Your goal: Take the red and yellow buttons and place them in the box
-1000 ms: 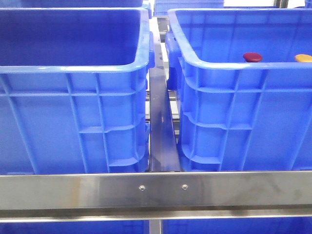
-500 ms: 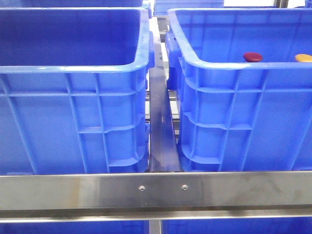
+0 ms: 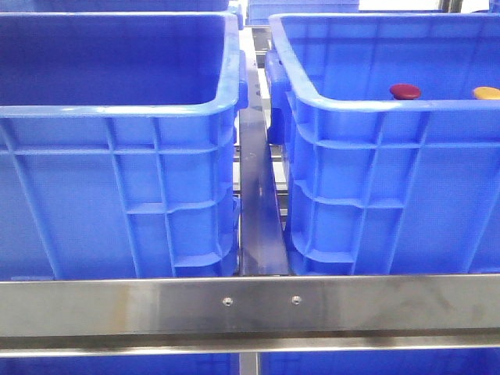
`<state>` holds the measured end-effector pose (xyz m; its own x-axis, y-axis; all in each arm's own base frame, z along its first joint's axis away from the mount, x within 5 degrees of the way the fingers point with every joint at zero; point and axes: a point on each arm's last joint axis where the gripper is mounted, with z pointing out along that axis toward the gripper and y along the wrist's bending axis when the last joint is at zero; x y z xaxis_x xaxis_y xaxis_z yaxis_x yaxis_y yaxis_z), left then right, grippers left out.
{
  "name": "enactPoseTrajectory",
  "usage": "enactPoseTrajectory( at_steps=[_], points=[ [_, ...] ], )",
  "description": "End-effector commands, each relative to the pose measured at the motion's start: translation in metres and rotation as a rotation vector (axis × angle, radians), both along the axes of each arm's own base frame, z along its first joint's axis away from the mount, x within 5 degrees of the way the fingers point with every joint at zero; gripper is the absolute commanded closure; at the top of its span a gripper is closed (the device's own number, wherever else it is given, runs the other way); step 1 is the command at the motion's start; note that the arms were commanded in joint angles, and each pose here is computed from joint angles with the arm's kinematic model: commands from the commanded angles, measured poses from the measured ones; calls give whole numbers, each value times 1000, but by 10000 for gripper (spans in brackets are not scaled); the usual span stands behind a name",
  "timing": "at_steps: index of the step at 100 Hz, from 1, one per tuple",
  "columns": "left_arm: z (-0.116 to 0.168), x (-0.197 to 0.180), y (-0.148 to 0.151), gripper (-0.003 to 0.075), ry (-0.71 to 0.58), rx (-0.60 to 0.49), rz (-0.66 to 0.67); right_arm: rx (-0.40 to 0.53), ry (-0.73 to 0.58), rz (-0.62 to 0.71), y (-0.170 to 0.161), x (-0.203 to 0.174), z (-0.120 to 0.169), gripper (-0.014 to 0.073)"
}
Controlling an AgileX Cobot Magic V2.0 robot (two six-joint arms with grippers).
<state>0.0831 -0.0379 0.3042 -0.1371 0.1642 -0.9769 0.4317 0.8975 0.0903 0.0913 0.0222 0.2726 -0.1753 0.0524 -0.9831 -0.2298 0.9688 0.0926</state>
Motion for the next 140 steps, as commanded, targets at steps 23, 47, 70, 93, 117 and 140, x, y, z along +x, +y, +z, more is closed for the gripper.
enactPoseTrajectory(
  at_steps=[23,47,70,93,117,140],
  points=[
    [2,-5,27,740,-234,-64,286,4,-40,-13,-1,0,11,659],
    [-30,-19,38,740,-280,-70,432,4,-31,2,0,0,10,659],
    [-73,-25,39,740,-283,-90,445,4,-30,3,0,0,10,659],
    [-108,-27,39,740,-241,-125,449,4,-24,9,1,0,9,659],
    [-109,-27,39,740,-233,-121,451,4,-14,23,2,-1,8,659],
    [-107,-27,39,740,-246,-124,450,4,-13,24,2,-1,8,659]
  ],
)
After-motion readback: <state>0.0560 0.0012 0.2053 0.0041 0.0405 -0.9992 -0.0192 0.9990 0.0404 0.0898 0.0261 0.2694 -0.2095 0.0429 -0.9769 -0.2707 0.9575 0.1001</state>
